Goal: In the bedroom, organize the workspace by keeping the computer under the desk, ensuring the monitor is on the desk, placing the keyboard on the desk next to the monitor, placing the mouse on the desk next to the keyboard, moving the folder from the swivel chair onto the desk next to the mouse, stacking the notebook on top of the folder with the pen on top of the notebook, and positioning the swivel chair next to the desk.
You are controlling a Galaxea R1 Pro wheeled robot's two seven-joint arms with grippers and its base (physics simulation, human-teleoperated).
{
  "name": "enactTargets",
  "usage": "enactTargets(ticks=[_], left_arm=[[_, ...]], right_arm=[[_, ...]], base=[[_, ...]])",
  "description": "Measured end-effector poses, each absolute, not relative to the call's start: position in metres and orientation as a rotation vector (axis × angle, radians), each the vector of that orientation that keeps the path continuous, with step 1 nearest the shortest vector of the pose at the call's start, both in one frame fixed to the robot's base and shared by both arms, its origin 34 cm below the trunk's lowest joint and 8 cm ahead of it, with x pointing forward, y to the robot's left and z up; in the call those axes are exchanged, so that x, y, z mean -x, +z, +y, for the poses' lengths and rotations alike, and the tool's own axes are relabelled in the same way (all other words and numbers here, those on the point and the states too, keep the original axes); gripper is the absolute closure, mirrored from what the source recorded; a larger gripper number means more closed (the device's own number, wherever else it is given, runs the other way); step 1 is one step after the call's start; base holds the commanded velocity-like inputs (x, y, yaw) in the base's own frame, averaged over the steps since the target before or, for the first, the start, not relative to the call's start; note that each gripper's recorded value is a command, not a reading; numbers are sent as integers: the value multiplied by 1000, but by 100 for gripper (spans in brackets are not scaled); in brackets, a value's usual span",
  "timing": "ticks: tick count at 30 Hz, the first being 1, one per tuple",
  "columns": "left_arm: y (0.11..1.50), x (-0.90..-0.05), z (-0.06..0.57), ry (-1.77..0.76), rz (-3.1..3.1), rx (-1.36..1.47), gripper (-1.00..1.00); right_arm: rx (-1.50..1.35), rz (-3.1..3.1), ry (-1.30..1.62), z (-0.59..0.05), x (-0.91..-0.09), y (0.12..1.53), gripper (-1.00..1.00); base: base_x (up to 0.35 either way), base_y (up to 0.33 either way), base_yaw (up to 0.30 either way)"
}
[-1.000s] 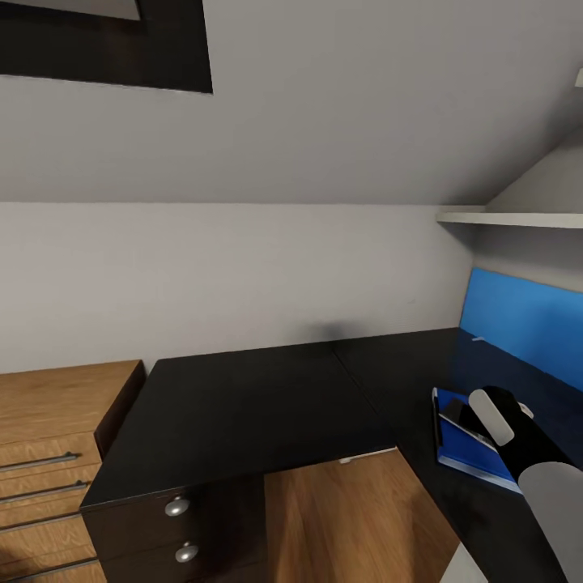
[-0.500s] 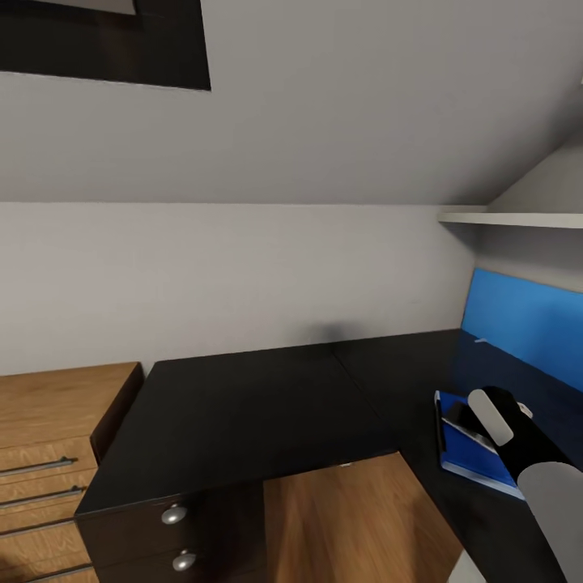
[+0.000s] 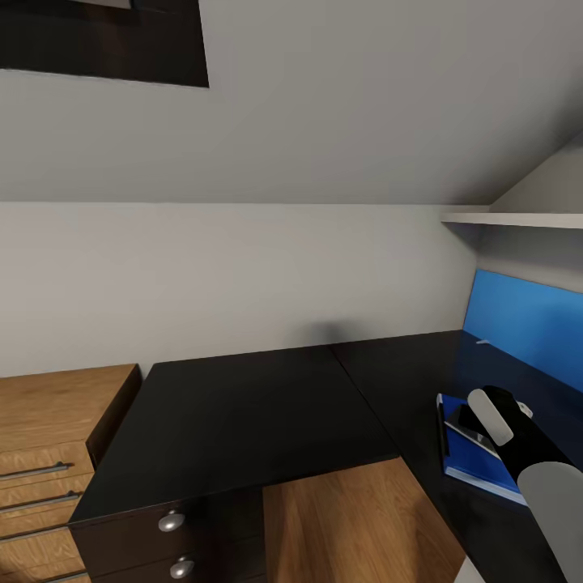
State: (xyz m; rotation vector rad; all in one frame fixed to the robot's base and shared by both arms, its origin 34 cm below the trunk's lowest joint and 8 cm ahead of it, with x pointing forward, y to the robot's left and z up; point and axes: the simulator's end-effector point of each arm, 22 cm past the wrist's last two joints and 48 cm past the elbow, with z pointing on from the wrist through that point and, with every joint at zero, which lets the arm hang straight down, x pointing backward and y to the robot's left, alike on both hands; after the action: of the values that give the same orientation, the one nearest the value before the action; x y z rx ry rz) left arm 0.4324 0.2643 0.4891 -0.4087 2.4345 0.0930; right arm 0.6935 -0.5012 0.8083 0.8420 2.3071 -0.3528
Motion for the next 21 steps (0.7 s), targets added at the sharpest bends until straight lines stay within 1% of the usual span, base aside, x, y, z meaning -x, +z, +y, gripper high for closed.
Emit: enactTargets(ticks=[15,16,21], left_arm=[[489,-432,265,95,2434,413,-100],[489,-432,265,95,2434,413,-100],[489,-432,265,94,2434,413,-100]], right_arm=[[-843,2306,-362,-502,-693,809,100],[-843,2306,-362,-502,-693,809,-100],[-845,2304,-365,-503,-693,810,-100]], base=[[0,0,0],[0,0,0],[0,0,0]])
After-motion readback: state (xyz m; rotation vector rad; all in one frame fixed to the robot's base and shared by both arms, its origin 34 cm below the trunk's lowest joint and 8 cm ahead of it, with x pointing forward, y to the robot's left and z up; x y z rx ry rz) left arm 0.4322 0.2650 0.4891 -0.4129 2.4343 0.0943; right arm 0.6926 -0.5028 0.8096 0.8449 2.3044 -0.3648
